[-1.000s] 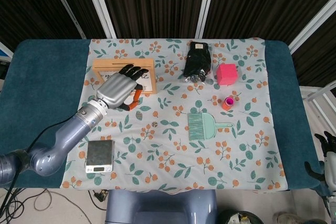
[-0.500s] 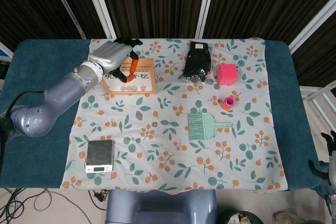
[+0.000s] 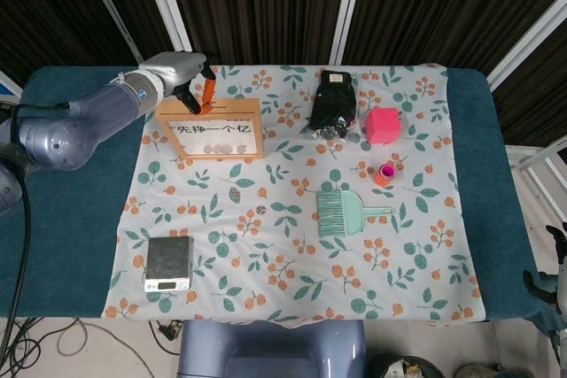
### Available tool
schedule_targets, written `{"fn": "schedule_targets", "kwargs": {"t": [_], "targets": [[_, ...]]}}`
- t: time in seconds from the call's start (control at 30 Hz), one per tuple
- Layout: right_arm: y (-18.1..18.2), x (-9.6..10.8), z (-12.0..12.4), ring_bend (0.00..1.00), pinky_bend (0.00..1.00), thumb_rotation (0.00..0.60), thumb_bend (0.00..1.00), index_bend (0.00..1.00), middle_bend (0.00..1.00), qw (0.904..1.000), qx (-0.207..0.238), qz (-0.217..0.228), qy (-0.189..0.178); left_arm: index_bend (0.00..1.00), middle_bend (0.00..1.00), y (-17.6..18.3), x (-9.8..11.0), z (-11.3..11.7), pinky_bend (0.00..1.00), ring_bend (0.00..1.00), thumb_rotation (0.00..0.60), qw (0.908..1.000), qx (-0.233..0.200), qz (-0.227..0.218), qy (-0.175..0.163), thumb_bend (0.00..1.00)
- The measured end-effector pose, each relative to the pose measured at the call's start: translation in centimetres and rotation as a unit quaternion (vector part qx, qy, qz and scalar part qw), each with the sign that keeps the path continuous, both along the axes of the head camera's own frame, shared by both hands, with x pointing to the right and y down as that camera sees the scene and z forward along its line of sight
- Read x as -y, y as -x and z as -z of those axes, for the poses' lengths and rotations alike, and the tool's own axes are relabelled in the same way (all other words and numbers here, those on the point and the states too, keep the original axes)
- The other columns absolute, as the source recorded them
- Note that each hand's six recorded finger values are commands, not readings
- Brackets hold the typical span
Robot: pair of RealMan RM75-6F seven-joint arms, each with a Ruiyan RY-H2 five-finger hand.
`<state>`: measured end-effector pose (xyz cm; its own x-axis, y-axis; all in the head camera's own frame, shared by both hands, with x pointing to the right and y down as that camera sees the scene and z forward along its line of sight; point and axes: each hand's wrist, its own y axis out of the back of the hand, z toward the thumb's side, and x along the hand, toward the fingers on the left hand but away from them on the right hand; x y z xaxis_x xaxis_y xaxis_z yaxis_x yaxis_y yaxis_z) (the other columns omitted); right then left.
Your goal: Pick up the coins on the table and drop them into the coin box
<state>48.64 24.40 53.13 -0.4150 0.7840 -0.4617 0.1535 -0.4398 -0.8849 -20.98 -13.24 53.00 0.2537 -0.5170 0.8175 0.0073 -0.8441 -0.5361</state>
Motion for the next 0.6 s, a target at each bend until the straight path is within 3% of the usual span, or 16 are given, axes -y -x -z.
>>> {"fn": "schedule_targets", "kwargs": {"t": [0.37,0.6], "targets": [[0.1,0.0,0.1,0.02,0.00,0.600,0.39,0.16,0.06,1.0000,0.002,0.004,0.001,0.66,0.03,0.3,1.0,-1.3,0.00,0.00,0.600,0.9956,0.079,0.009,0.051,0.82],[0.0,0.1,0.2,0.02,0.00,0.600,0.39,0.16,0.06,1.0000,0.000,0.001,-0.002,0.66,0.04,-0.6,1.5,-3.1,0.00,0.00,0.600,0.9912,0.123,-0.010,0.048,0.82]]}}
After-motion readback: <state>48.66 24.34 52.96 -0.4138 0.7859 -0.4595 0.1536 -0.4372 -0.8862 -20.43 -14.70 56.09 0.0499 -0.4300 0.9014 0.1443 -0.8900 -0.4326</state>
